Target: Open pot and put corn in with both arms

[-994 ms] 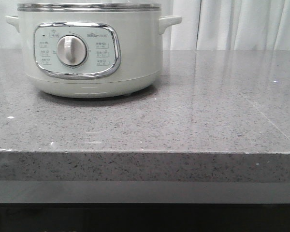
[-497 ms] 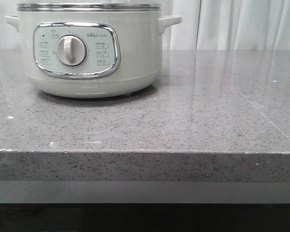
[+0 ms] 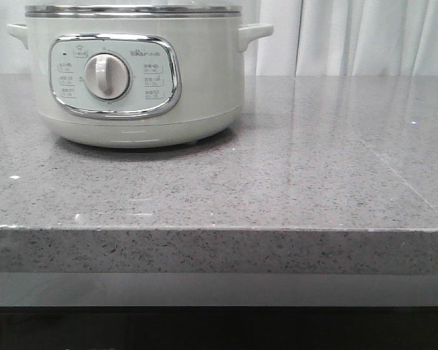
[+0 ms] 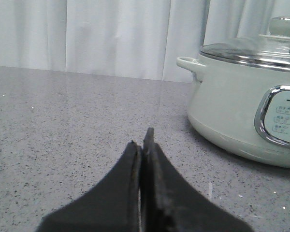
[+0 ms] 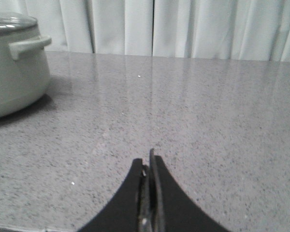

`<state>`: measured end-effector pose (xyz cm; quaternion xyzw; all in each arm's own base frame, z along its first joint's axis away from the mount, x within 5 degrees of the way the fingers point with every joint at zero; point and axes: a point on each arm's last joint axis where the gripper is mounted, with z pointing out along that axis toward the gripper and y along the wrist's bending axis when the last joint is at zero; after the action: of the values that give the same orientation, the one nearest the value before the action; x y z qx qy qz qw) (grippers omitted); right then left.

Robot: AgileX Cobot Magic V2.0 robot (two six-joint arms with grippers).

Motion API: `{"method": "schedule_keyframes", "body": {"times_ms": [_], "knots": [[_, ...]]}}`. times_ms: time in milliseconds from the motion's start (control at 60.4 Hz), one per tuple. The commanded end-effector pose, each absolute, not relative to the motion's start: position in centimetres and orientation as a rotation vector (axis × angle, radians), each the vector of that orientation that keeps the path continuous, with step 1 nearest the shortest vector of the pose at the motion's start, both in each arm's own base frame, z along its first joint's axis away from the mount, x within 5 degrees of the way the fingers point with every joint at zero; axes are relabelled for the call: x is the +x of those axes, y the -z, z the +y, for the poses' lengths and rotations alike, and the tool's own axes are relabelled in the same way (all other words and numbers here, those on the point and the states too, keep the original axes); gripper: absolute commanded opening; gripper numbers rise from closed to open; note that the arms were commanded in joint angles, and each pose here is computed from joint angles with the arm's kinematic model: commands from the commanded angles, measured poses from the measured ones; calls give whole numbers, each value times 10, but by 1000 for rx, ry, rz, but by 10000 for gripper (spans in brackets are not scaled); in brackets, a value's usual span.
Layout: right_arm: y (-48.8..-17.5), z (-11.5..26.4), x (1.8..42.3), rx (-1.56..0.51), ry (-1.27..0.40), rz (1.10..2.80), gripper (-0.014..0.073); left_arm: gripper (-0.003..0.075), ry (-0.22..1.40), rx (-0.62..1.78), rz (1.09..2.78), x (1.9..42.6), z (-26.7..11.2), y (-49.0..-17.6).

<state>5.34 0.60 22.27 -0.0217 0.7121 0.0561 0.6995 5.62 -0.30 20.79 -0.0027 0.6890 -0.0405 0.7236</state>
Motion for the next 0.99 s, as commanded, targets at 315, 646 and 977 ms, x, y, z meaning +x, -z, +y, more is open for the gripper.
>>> {"method": "schedule_keyframes", "body": {"times_ms": [315,646,977], "knots": [[-209,5,54,-22,-113,1470,-69,-20,92,-20,1427,55,-2,-213],[-209,5,54,-22,-113,1470,-69,-20,92,-20,1427,55,-2,-213],[-209,5,54,-21,-112,1470,-69,-20,92,-20,1427,55,-2,-213]]}}
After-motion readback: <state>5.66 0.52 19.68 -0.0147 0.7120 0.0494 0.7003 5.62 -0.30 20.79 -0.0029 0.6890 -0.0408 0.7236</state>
